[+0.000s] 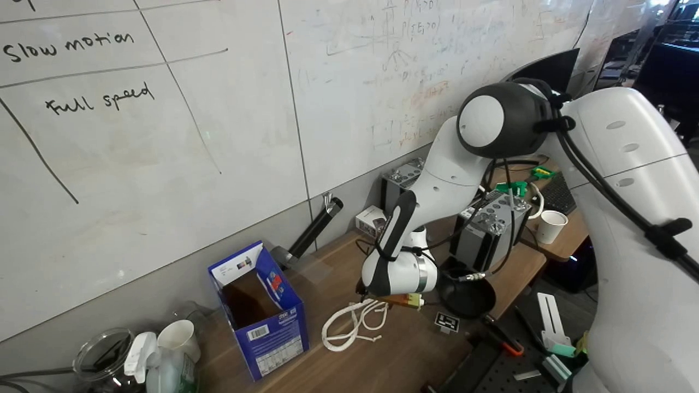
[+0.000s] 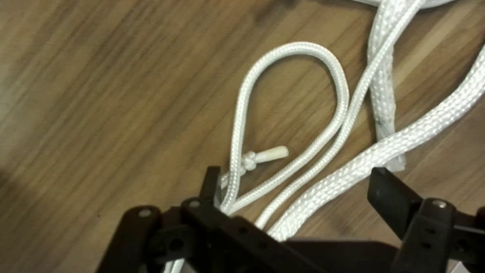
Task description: Put the white ropes in the carton box
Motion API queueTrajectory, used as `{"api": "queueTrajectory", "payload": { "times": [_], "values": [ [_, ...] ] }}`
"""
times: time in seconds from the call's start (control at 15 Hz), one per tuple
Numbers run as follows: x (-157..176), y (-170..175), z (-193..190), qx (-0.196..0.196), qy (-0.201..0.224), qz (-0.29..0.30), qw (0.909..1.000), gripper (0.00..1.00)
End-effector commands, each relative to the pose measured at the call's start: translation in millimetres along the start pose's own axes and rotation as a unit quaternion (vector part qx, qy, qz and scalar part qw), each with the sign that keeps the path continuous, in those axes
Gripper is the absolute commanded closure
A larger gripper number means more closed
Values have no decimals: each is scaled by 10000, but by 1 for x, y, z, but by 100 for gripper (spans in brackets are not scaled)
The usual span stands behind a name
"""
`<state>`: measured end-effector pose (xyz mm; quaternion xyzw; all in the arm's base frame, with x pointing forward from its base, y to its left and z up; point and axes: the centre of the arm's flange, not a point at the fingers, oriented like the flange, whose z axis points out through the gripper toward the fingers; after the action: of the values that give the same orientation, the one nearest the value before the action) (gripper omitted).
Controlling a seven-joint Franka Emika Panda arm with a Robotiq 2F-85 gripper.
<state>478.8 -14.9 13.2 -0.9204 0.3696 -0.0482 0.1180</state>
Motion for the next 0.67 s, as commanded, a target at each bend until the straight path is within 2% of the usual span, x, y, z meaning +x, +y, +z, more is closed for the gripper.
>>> {"api": "queueTrajectory", "payload": {
  "times": [0.0, 0.27, 0.6],
  "values": [
    [4, -4, -10, 100, 89, 390, 9991, 0],
    [14, -10, 8, -196, 476, 1084, 9928, 0],
    [20, -16, 26, -685, 936, 2000, 9729, 0]
  ]
}}
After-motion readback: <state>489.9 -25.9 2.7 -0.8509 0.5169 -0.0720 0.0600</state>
